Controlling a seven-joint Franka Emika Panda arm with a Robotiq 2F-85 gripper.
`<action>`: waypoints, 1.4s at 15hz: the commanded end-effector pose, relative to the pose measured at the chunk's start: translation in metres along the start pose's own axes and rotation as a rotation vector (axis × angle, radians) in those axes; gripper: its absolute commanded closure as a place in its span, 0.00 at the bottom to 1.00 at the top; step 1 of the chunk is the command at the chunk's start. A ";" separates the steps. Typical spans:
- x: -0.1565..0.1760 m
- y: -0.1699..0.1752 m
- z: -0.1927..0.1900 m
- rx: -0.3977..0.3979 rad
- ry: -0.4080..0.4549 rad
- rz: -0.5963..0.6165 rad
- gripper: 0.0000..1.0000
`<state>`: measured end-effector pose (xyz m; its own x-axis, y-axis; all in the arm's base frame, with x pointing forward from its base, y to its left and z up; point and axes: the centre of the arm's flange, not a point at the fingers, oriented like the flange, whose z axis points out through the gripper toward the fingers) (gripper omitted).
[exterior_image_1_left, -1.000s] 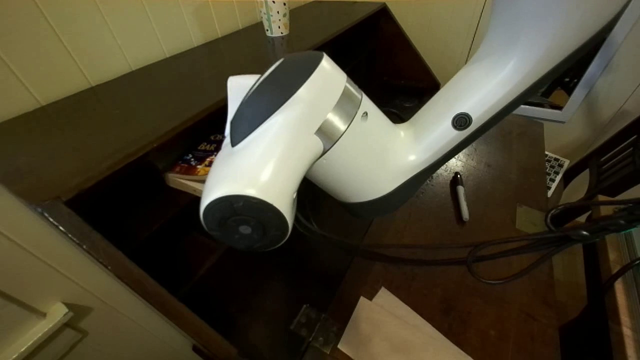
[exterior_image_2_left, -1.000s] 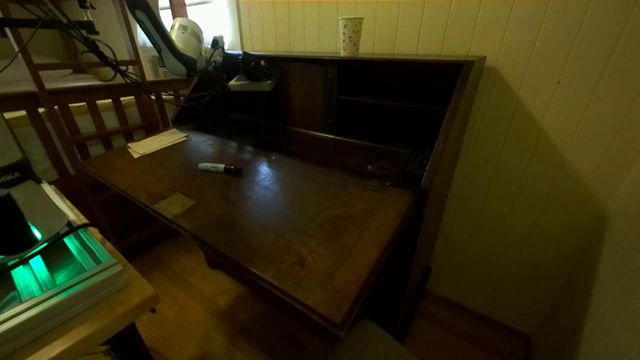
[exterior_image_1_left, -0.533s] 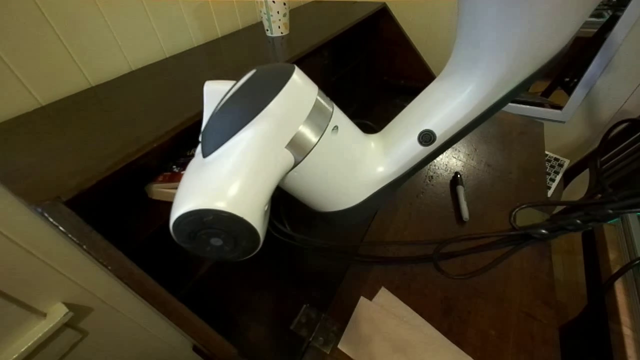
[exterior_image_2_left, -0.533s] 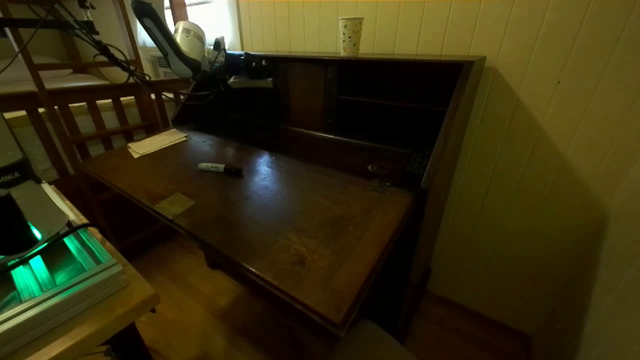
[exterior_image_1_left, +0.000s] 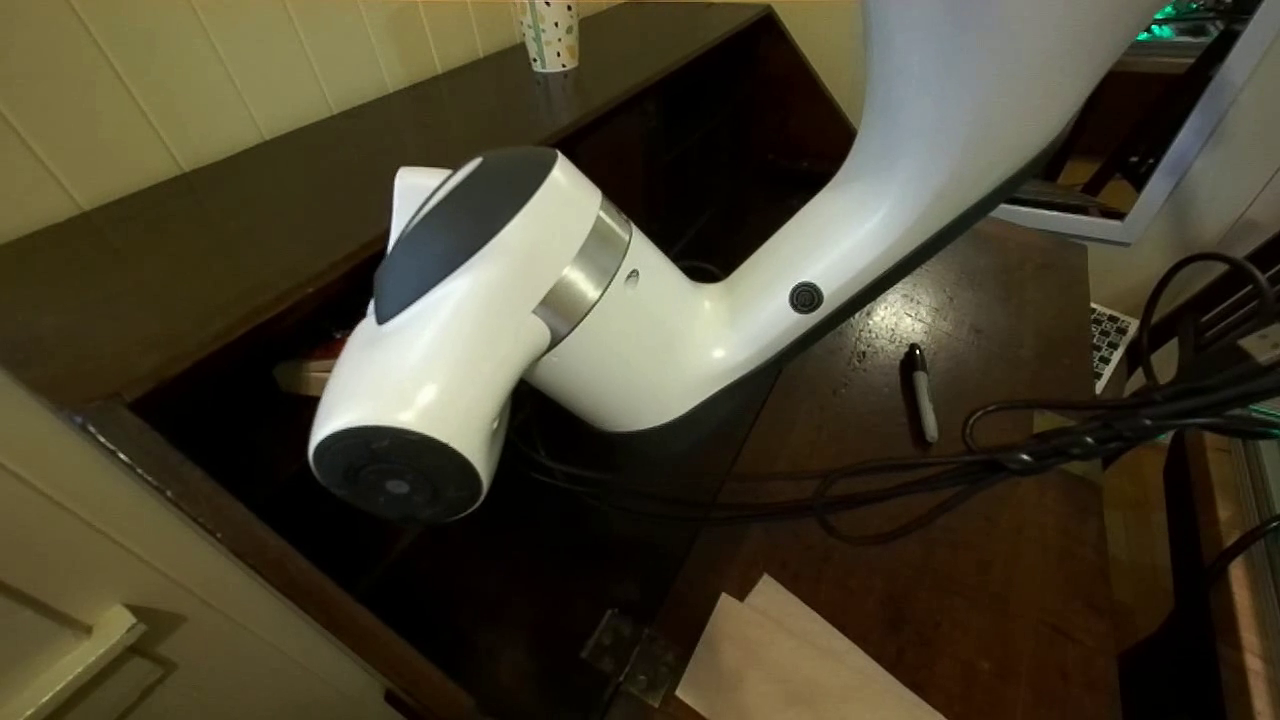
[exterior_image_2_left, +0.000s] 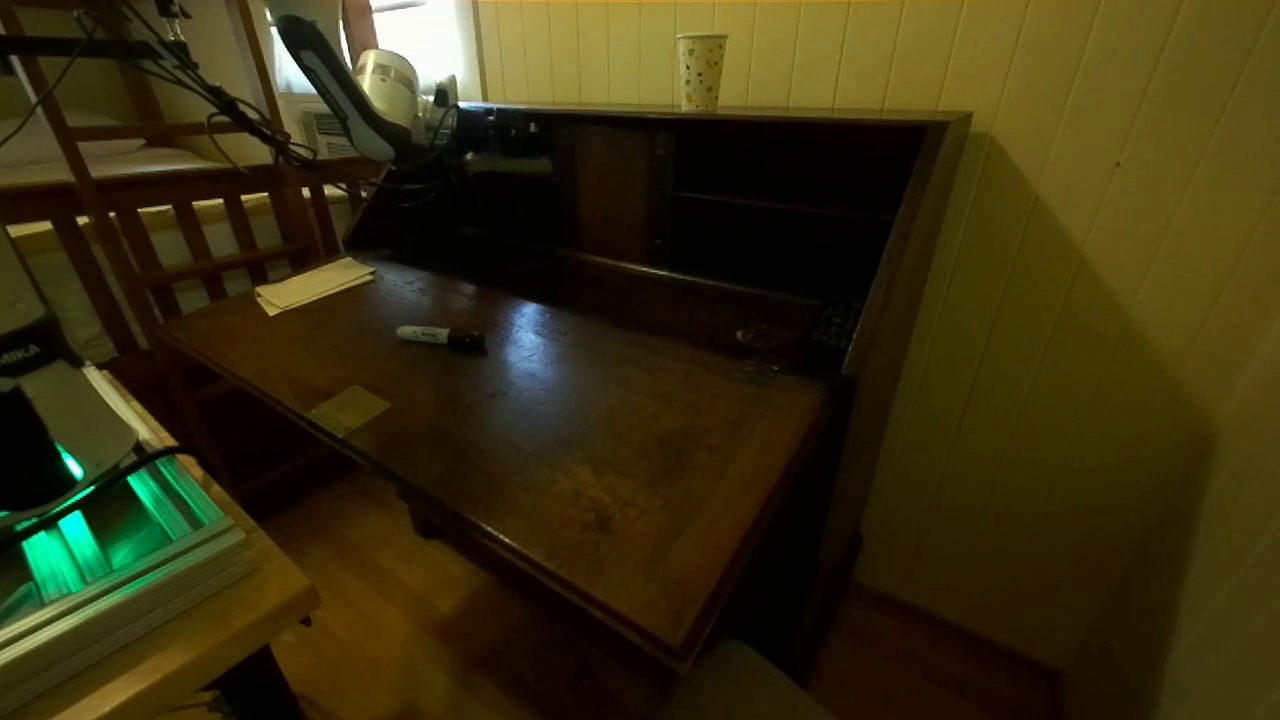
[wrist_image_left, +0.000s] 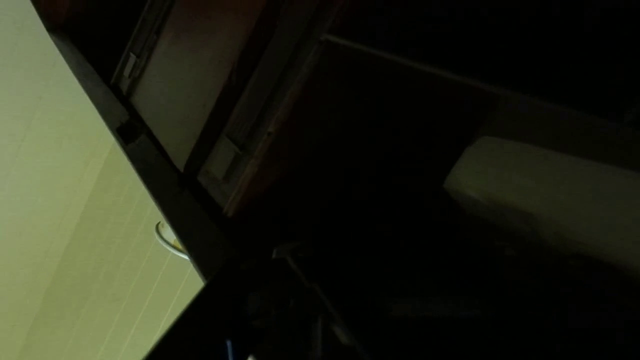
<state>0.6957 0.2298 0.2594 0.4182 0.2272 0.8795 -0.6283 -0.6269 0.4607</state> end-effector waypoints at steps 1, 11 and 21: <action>-0.014 0.004 -0.018 0.027 -0.092 -0.002 0.11; -0.021 0.023 -0.027 0.032 -0.146 0.193 0.11; -0.049 0.068 -0.056 0.091 -0.185 0.250 0.11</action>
<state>0.6317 0.2323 0.2510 0.3612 -0.0395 0.9317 -0.6800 -0.6948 0.2342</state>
